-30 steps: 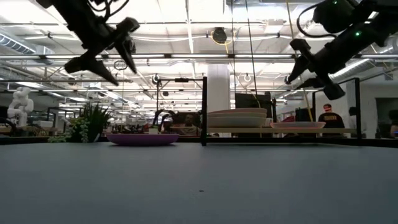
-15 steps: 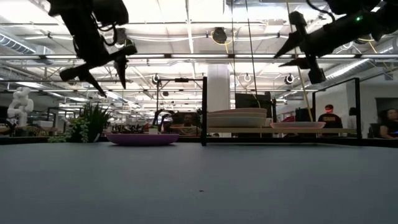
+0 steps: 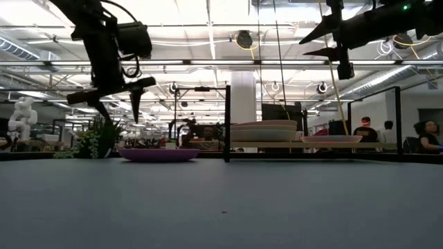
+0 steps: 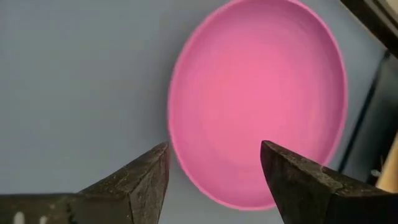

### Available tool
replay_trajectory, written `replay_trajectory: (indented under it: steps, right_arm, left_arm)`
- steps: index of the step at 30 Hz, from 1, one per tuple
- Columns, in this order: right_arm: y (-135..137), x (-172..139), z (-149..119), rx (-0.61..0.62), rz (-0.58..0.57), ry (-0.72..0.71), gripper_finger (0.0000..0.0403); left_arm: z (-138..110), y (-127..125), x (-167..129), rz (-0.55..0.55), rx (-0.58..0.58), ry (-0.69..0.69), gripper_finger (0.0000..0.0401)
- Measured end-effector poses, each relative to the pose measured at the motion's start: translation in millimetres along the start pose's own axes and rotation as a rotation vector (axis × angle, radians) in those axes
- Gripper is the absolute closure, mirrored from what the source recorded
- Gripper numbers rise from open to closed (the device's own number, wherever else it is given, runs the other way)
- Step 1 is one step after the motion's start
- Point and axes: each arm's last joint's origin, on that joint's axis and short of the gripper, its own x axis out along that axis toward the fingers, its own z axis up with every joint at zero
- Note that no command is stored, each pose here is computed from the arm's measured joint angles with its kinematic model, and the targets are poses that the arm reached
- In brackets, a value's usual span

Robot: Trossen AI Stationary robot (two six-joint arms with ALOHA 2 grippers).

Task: Place and stack plates onto a shelf
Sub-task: Stack the purple plate on top of the orange plate on the shelf

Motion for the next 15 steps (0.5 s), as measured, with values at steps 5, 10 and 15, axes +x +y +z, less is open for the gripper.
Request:
replay_trajectory:
  steps: [5,10,15]
  right_arm:
    - [0,0,0,0.002,0.000,0.002,0.0287]
    - [0,0,0,0.009,-0.001,0.001,0.0287]
    - [0,0,-1,0.004,-0.002,0.001,0.0287]
  left_arm:
    - [4,17,13,0.069,-0.009,-0.001,0.0148]
    - [4,33,29,0.091,-0.027,0.009,0.0148]
    - [2,35,42,-0.027,-0.044,0.010,0.0148]
